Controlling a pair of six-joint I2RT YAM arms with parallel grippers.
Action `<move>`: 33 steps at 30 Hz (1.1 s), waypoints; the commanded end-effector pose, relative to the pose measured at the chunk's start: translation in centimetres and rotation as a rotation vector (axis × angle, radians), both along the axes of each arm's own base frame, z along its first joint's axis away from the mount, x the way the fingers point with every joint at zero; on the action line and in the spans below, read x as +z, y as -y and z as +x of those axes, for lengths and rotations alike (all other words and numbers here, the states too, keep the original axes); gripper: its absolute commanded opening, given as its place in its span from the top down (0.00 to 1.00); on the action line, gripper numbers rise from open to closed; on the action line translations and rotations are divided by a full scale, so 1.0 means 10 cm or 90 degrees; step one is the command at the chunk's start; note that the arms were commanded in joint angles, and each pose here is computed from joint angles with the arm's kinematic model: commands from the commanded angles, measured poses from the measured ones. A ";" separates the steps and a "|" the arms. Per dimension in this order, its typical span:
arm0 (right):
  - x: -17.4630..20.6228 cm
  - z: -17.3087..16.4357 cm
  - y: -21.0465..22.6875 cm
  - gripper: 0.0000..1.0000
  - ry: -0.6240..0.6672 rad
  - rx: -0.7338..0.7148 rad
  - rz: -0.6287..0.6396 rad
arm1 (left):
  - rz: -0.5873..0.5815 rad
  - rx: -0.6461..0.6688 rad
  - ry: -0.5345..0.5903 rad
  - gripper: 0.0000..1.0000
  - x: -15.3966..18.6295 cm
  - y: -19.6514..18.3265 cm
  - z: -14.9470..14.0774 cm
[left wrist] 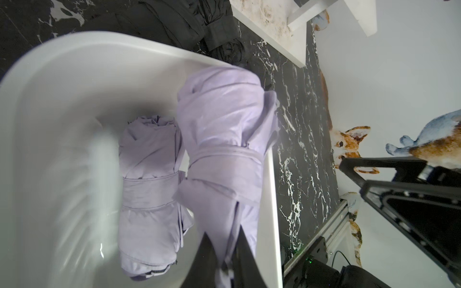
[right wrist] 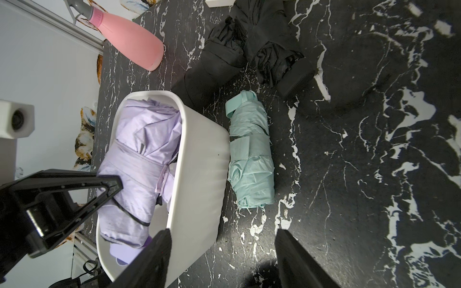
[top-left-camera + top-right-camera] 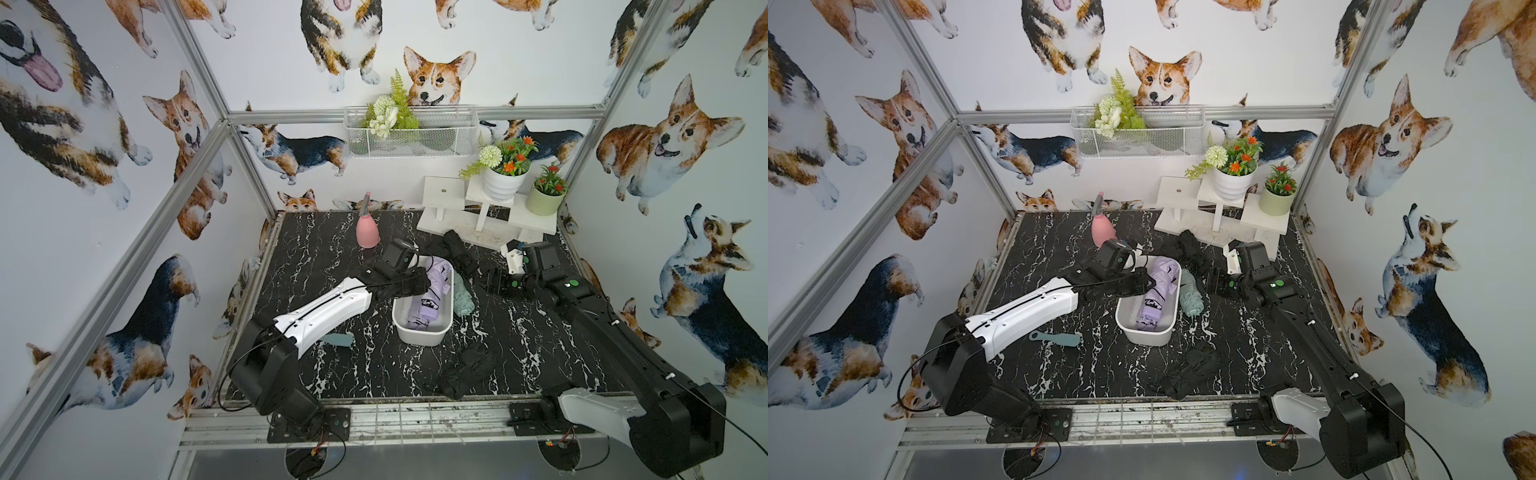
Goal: Put the umbrella into the storage box
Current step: Place the umbrella in the storage box.
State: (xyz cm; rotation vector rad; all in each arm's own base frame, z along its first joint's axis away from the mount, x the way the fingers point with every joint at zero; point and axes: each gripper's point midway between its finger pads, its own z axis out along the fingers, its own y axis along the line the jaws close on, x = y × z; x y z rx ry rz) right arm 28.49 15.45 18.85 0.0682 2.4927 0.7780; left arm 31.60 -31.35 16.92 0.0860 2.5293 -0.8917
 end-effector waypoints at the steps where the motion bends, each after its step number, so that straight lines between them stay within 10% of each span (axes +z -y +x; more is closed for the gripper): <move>1: 0.04 0.04 0.00 0.28 0.012 -0.001 0.010 | -0.026 -0.007 0.032 1.00 0.08 0.15 0.16; 13: -0.01 0.01 0.07 0.28 0.004 -0.001 -0.002 | -0.021 -0.011 -0.007 1.00 -0.33 0.27 0.21; 15: -0.01 0.01 0.07 0.26 0.006 0.000 -0.004 | -0.016 -0.009 -0.006 0.85 -0.36 0.25 0.21; 18: 0.00 0.02 0.06 0.26 0.008 0.001 0.002 | -0.004 -0.016 0.004 0.34 -0.33 0.24 0.17; 20: -0.01 0.04 0.02 0.26 0.001 0.009 0.011 | -0.004 -0.024 0.019 0.22 -0.21 0.20 0.13; 33: 0.06 0.13 -0.20 0.34 -0.009 0.038 0.045 | 0.040 -0.014 0.068 0.13 0.07 -0.09 0.07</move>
